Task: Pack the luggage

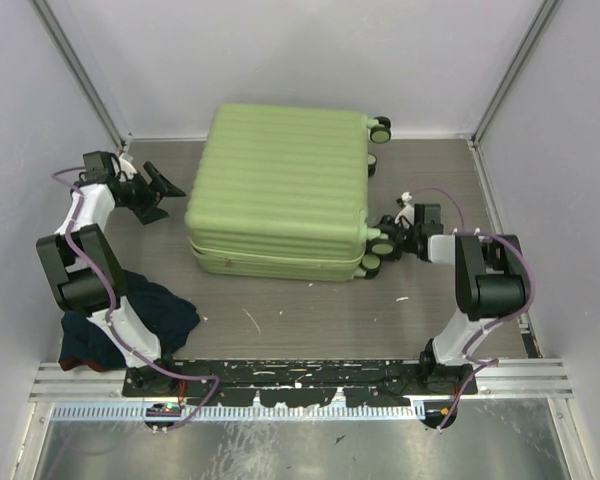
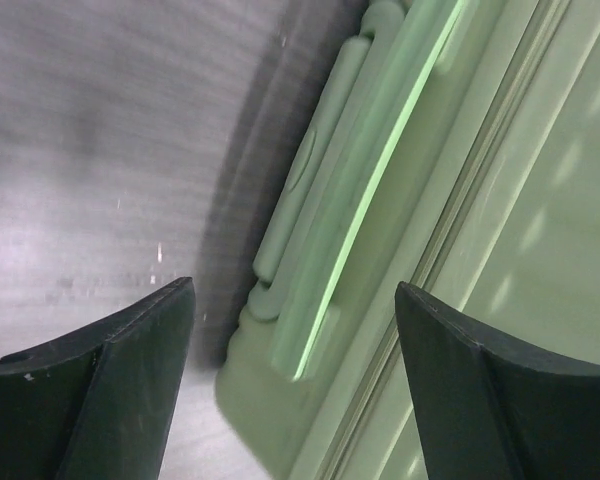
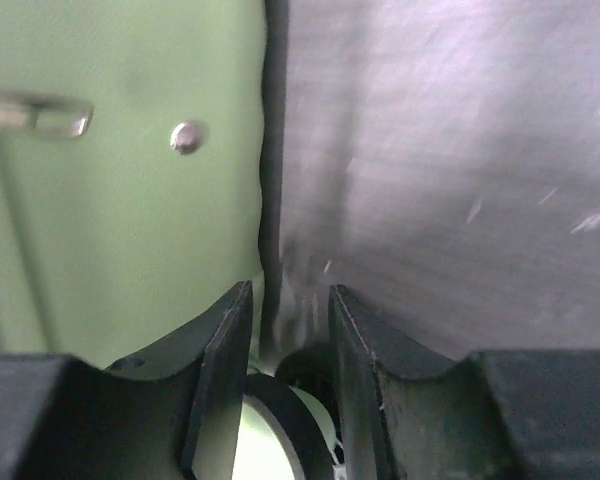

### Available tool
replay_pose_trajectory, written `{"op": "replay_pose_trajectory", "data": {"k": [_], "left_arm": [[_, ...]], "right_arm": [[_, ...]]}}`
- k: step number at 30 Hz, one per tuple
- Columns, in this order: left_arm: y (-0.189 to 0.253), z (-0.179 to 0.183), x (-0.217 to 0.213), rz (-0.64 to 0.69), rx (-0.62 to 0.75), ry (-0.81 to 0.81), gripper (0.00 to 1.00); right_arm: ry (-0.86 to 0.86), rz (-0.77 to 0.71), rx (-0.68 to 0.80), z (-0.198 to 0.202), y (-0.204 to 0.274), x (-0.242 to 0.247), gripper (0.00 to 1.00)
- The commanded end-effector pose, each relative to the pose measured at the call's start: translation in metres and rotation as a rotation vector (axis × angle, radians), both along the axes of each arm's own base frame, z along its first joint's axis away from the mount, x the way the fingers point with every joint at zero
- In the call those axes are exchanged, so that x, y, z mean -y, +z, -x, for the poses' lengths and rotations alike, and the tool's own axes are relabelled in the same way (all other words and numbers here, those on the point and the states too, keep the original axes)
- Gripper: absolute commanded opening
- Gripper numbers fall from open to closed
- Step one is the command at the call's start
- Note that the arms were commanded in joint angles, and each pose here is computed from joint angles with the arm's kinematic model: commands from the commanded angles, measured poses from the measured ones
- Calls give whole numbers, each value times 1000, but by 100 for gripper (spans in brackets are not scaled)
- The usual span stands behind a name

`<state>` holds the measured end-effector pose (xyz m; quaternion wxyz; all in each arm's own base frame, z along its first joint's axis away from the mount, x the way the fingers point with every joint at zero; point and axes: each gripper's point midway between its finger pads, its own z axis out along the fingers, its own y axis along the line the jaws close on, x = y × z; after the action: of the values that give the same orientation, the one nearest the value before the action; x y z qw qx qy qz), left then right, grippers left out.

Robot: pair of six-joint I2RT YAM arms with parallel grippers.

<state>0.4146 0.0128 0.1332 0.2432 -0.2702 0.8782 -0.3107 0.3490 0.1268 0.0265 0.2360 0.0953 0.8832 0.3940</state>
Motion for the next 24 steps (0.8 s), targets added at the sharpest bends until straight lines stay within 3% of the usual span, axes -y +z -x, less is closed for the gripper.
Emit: {"op": "replay_pose_trajectory", "data": {"k": [1, 12, 24], "left_arm": [[20, -47, -1, 38, 122, -27, 79], [14, -95, 85, 83, 196, -360, 71], [-3, -104, 221, 130, 260, -719, 54]], "right_arm": [[180, -12, 48, 61, 20, -27, 44], [85, 242, 469, 41, 87, 26, 47], [171, 339, 598, 51, 104, 34, 43]]}}
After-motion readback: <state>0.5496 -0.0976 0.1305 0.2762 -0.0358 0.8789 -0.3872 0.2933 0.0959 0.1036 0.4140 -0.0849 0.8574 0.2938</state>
